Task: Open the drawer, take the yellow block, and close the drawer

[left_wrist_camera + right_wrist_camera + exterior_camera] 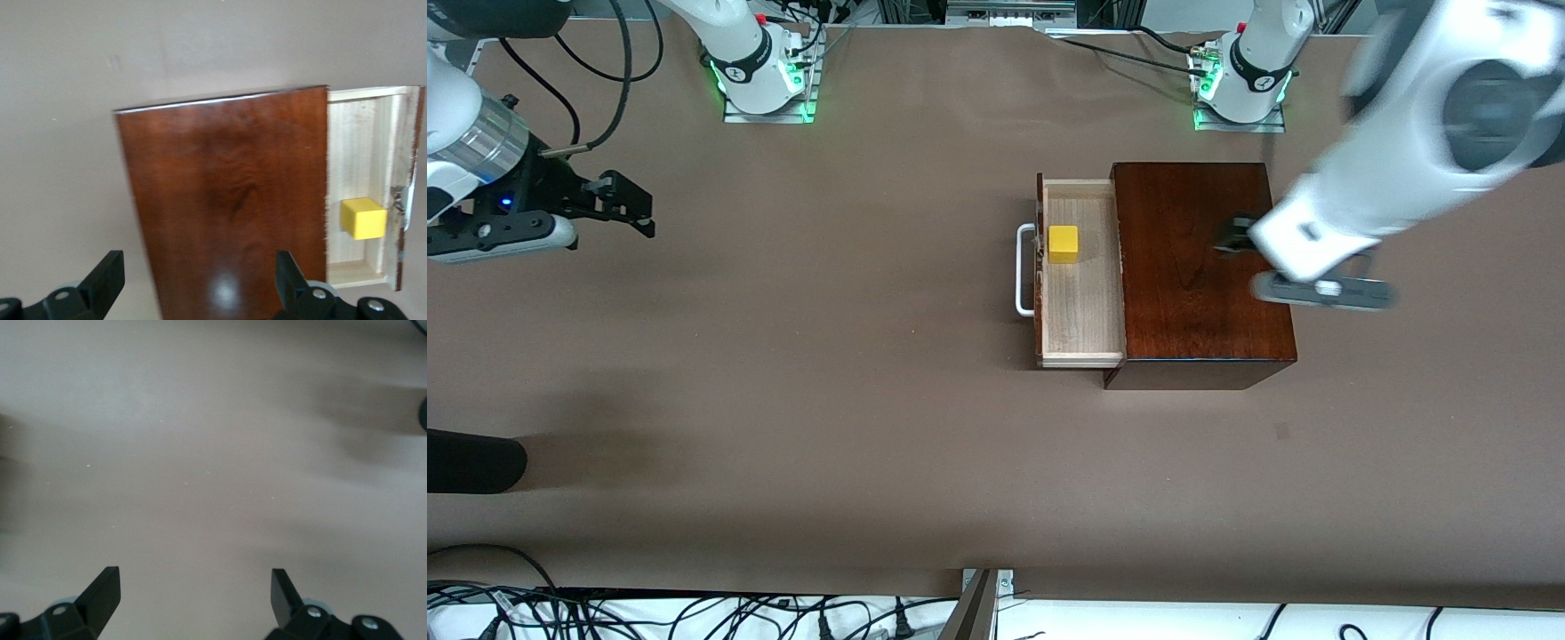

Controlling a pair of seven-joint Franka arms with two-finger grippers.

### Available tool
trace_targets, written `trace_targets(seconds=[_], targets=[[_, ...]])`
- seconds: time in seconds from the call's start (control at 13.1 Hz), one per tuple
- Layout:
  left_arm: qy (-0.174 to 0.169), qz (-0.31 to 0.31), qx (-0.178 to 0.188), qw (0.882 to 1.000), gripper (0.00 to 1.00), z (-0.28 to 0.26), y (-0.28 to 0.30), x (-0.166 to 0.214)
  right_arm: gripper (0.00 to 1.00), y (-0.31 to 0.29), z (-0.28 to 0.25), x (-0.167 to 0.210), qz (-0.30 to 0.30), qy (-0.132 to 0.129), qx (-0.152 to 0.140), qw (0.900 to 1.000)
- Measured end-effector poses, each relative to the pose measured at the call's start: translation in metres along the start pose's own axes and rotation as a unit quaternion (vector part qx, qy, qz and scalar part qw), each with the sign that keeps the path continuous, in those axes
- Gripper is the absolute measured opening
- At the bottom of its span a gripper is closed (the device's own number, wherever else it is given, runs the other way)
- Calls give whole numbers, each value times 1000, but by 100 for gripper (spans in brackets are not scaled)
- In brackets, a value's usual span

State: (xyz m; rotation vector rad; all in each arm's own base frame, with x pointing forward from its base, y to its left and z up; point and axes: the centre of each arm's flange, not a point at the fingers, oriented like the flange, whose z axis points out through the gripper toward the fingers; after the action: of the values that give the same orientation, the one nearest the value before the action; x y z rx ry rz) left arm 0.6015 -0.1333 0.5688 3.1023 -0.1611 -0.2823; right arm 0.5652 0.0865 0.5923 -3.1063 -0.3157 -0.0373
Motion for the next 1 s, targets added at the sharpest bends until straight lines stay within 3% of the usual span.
trace_targets(seconds=[0.23,0.46,0.61,0.77,1.0], targets=[[18,19,-1,1000,100,-23,-53,-18,100,-46,3,3,-40,-2,2,999],[70,2,5,998,100,-30,-82,-37,100,-91,20,6,-80,-17,3,997],[71,4,6,997,100,-21,-94,-49,100,-131,29,4,-114,-26,3,993],[70,2,6,998,100,-17,-96,-49,100,-188,47,-3,-164,-42,2,986],[65,4,6,998,100,-15,-95,-50,100,-296,68,-24,-260,-49,1,964]])
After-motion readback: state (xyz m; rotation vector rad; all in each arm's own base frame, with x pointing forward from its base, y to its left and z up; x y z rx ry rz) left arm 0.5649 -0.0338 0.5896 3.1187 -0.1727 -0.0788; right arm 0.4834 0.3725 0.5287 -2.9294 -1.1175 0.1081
